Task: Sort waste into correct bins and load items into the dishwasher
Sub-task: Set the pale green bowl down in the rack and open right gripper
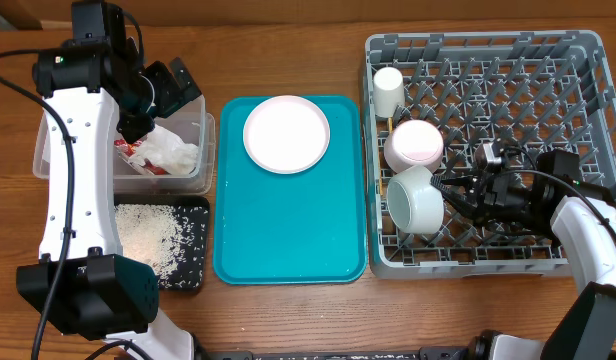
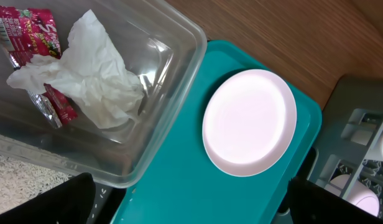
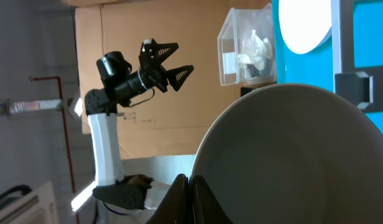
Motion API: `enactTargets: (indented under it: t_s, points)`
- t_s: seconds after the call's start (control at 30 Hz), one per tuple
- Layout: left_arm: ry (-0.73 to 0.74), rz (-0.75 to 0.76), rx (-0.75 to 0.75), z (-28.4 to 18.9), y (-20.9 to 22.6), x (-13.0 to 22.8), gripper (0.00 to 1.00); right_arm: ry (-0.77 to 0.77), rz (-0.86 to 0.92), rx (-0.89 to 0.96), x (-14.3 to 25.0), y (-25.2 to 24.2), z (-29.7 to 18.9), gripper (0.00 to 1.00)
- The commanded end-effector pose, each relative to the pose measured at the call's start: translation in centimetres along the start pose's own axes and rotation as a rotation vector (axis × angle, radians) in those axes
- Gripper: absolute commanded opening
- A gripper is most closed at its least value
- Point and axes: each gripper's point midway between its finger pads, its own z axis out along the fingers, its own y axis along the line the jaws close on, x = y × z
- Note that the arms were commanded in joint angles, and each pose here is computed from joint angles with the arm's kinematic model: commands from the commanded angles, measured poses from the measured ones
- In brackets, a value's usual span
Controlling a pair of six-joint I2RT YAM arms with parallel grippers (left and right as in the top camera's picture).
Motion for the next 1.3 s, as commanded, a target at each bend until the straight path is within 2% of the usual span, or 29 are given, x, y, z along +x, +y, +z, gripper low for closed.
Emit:
enactTargets:
  t_s: [0.0, 0.3, 0.63, 1.03, 1.27]
  points:
    - [-0.012, 0.013, 0.003, -0.3, -0.2, -0.3, 1.0, 0.005, 0.055, -0.034, 0.1, 0.5, 0.0, 0.04]
    - [-0.012, 0.013, 0.003, -0.3, -0.2, -0.3, 1.0, 0.023, 0.056, -0.032, 0.4, 0.5, 0.4, 0.04]
    - [-0.012, 0.013, 0.003, -0.3, -0.2, -0.3, 1.0, 0.034, -0.034, -0.024, 0.8, 0.0, 0.7, 0.04]
    - [-0.012, 0.013, 0.003, -0.3, -0.2, -0.3, 1.0, 0.035, -0.025, -0.002, 1.7, -2.0, 0.8, 0.04]
    - [-0.012, 0.013, 0.003, -0.3, -0.2, -0.3, 1.0, 0.028, -0.083, 0.093, 1.1, -3.6, 0.7, 0.06]
